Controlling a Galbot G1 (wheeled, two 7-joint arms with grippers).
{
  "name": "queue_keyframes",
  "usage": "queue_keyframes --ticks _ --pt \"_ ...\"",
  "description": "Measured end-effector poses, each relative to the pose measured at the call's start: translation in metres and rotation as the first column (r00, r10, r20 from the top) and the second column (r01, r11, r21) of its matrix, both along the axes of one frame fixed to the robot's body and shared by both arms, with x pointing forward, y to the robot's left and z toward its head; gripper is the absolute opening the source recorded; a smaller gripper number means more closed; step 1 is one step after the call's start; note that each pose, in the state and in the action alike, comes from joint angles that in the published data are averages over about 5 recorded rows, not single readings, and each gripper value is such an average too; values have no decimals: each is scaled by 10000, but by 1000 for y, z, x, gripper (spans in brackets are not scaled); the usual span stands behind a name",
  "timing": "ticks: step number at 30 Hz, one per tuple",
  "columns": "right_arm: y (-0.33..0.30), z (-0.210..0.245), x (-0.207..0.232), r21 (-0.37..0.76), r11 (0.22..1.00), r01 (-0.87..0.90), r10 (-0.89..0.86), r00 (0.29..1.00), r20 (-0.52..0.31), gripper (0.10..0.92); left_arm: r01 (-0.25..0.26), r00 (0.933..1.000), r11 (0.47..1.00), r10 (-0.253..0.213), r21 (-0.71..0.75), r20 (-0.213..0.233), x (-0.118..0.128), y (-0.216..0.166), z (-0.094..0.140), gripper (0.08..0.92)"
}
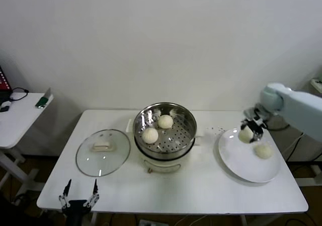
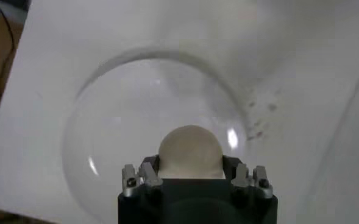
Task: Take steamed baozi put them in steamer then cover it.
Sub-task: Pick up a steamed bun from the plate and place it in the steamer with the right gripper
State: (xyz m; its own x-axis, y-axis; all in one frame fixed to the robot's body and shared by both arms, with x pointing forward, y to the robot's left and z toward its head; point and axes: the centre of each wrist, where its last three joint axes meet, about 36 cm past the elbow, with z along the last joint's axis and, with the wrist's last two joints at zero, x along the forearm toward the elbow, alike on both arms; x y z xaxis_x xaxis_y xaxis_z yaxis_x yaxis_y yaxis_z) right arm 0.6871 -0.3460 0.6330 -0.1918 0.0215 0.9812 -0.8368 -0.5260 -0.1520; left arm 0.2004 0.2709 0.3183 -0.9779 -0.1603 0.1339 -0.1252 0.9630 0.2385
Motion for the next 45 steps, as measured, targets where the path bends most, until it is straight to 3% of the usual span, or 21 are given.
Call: queue_keyframes --ticks 7,14,24,31,45 --pt "79 72 8 -838 9377 -3373 3414 9391 398 670 72 9999 9999 -73 -95 -94 -1 -5 -3 823" --pt "166 93 2 -1661 8045 -5703 5791 8152 55 675 186 9998 9998 -187 -102 -88 -1 -5 -2 823" --pt "276 46 -16 -1760 6169 -7671 7631 6378 -1046 679 143 9999 9996 -146 -238 -88 -3 -7 -1 823" --pt "325 2 -33 -1374 5260 -8393 8219 5432 -1716 679 28 9999 9996 -32 -291 -138 -7 -3 -1 823" --pt "357 -40 -55 -805 4634 -8825 8529 4688 -2297 710 -88 9997 9996 81 -258 -245 -12 4 -5 823"
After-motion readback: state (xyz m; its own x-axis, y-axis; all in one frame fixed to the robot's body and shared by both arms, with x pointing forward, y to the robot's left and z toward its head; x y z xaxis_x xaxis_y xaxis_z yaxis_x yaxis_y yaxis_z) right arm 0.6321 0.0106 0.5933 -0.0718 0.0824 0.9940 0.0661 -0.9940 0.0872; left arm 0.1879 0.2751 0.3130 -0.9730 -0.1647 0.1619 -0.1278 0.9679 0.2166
